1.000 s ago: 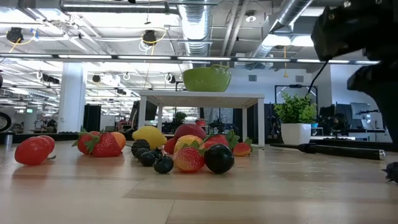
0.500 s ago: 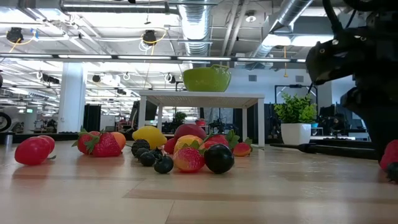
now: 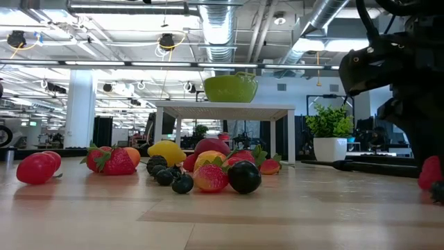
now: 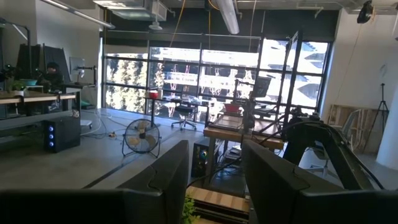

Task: Pick & Place Fruit
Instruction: Put the red strawberry into the green strainer bowl

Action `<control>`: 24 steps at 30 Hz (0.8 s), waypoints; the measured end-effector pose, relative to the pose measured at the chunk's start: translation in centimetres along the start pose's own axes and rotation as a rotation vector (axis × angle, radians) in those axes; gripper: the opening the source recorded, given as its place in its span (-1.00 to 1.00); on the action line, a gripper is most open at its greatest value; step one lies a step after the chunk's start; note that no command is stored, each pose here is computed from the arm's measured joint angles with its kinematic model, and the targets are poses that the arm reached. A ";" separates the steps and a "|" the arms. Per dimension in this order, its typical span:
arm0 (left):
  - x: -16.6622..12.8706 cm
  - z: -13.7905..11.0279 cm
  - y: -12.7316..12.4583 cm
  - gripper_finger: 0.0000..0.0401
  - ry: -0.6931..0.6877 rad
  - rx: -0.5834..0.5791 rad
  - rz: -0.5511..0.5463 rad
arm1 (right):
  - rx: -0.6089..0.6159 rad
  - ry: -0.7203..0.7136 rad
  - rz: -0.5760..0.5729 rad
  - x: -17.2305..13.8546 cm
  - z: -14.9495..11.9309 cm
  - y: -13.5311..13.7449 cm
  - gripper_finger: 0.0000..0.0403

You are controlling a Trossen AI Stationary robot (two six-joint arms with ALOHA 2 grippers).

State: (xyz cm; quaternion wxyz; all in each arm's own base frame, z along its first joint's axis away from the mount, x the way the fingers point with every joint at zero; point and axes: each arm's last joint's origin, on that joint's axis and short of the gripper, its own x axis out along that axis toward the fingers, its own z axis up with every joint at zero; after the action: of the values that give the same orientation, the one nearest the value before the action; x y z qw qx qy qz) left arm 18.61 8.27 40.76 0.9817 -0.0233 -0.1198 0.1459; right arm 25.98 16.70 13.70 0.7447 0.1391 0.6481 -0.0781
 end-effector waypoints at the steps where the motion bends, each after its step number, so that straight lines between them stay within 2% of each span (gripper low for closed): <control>1: 0.0 0.0 0.0 -0.29 0.000 0.000 0.000 | 0.001 0.000 0.000 0.0 0.0 0.0 -0.31; 9: 0.0 0.0 0.0 -0.29 0.000 0.000 0.000 | 0.004 -0.006 0.004 0.0 0.1 0.0 -0.11; 19: 0.0 0.0 0.0 -0.29 0.000 0.000 0.000 | 0.048 -0.005 0.009 0.0 1.1 -0.8 -0.35; 24: 0.0 0.0 0.0 -0.29 0.000 0.000 0.000 | 0.035 -0.050 0.020 0.1 2.0 -1.1 -0.25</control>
State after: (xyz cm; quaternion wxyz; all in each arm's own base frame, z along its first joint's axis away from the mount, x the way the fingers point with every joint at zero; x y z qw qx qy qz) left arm 18.61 8.26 40.76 0.9817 -0.0233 -0.1198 0.1459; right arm 27.55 15.05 13.76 0.7589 0.1565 0.6264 -0.0853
